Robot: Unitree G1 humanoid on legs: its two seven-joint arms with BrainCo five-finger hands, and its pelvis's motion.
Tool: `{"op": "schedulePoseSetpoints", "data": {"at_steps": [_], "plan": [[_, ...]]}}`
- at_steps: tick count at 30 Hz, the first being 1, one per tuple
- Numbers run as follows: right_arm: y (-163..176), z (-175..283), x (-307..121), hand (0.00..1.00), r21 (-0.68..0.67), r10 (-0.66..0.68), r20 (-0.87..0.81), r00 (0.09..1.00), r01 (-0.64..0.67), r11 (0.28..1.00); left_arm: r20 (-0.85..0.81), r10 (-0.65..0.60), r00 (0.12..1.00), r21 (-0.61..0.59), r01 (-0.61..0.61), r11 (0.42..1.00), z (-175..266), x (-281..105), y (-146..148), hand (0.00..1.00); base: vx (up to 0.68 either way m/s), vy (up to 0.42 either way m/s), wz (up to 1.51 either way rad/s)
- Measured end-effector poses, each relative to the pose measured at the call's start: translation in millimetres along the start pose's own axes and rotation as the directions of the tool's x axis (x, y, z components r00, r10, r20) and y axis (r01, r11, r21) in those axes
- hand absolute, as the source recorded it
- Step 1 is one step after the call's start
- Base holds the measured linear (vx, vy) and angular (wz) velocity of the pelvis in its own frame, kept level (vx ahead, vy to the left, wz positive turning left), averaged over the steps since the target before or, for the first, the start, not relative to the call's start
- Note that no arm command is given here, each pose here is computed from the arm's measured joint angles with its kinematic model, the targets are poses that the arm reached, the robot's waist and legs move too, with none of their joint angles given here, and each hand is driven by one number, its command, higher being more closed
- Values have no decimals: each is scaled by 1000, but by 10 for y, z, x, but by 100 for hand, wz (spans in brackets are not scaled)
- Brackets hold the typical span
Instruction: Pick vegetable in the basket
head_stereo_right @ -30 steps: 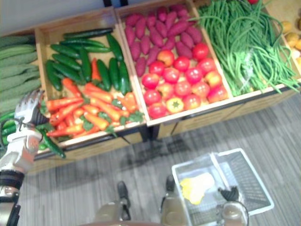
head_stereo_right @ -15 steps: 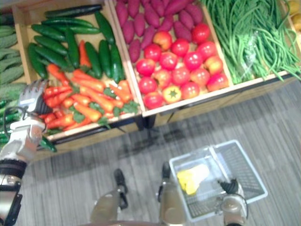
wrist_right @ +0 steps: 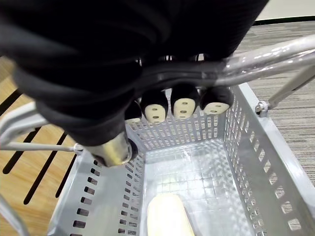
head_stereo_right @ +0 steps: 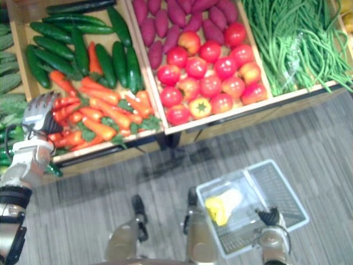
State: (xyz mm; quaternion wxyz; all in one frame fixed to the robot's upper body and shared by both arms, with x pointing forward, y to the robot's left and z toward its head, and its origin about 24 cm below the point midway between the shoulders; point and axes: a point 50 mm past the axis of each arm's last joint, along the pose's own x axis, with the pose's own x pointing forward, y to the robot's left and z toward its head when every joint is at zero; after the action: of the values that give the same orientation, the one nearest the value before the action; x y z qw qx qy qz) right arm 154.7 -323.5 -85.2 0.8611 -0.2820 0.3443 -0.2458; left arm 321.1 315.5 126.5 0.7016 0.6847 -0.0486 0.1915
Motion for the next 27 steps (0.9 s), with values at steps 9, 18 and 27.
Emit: {"op": "schedulePoseSetpoints", "data": {"at_steps": [9, 18, 27], "plan": [[-11, -12, -2, 100, -5, -4, -13, 1000, 4, 1000, -31, -19, 999, -3, 19, 1000, -90, -80, -2, 0, 0, 0, 0], [-27, -17, -9, 100, -8, -8, -8, 1000, 8, 1000, -57, -22, 998, -3, 22, 1000, -163, -147, 8, 0, 0, 0, 0], [-31, -4, -6, 100, -7, -9, -3, 1000, 9, 1000, -68, -29, 997, -3, 29, 1000, -173, -164, -10, 0, 0, 0, 0]]}}
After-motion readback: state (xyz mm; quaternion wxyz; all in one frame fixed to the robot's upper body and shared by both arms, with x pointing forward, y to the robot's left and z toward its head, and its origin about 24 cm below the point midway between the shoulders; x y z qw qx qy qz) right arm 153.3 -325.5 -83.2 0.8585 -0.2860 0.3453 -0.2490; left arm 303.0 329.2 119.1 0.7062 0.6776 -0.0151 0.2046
